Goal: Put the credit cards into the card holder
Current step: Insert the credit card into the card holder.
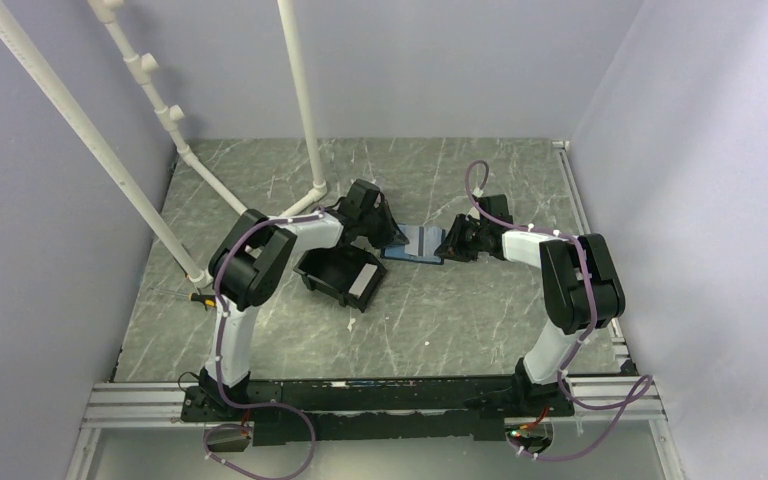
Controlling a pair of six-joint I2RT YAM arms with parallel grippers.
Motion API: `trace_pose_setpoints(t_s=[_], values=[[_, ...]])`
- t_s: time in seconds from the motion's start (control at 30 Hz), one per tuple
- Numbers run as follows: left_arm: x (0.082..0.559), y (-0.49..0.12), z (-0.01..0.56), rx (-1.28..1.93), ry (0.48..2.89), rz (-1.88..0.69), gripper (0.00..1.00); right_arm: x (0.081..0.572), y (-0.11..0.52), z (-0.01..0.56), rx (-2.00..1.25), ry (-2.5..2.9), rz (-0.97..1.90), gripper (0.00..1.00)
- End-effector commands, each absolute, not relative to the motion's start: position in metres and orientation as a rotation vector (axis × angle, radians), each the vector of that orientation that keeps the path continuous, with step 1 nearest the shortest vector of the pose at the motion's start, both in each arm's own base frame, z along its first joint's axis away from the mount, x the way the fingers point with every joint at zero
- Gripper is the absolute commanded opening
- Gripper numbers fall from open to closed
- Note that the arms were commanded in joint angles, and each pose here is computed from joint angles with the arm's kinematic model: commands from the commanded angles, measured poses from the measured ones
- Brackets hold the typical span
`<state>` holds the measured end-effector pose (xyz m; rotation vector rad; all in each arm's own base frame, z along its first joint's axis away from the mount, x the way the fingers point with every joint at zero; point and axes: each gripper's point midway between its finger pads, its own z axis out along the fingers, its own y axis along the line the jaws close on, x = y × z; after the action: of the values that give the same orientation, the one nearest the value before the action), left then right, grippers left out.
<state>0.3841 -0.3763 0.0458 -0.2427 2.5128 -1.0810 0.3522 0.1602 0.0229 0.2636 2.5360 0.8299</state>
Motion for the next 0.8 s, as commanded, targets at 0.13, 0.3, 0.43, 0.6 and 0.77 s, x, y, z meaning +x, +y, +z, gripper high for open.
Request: trace_pose_setpoints(t_s=[0.13, 0.3, 0.43, 0.6, 0.77], values=[[0.374, -0.394, 0.053, 0.001, 2.535, -1.182, 0.00, 0.344, 0.158, 0.019, 0.223, 2.574, 0.797, 0.24], [0.365, -0.394, 0.048, 0.059, 2.567, -1.209, 0.00, 0.355, 0.157, 0.034, 0.218, 2.535, 0.809, 0.31], [0.363, -0.396, 0.043, 0.091, 2.590, -1.240, 0.00, 0.365, 0.152, 0.045, 0.229, 2.497, 0.829, 0.33], [0.364, -0.391, 0.043, 0.089, 2.590, -1.254, 0.00, 0.374, 0.147, 0.044, 0.227, 2.490, 0.841, 0.35], [0.367, -0.391, 0.039, 0.073, 2.590, -1.273, 0.00, 0.377, 0.155, 0.037, 0.225, 2.493, 0.905, 0.34]])
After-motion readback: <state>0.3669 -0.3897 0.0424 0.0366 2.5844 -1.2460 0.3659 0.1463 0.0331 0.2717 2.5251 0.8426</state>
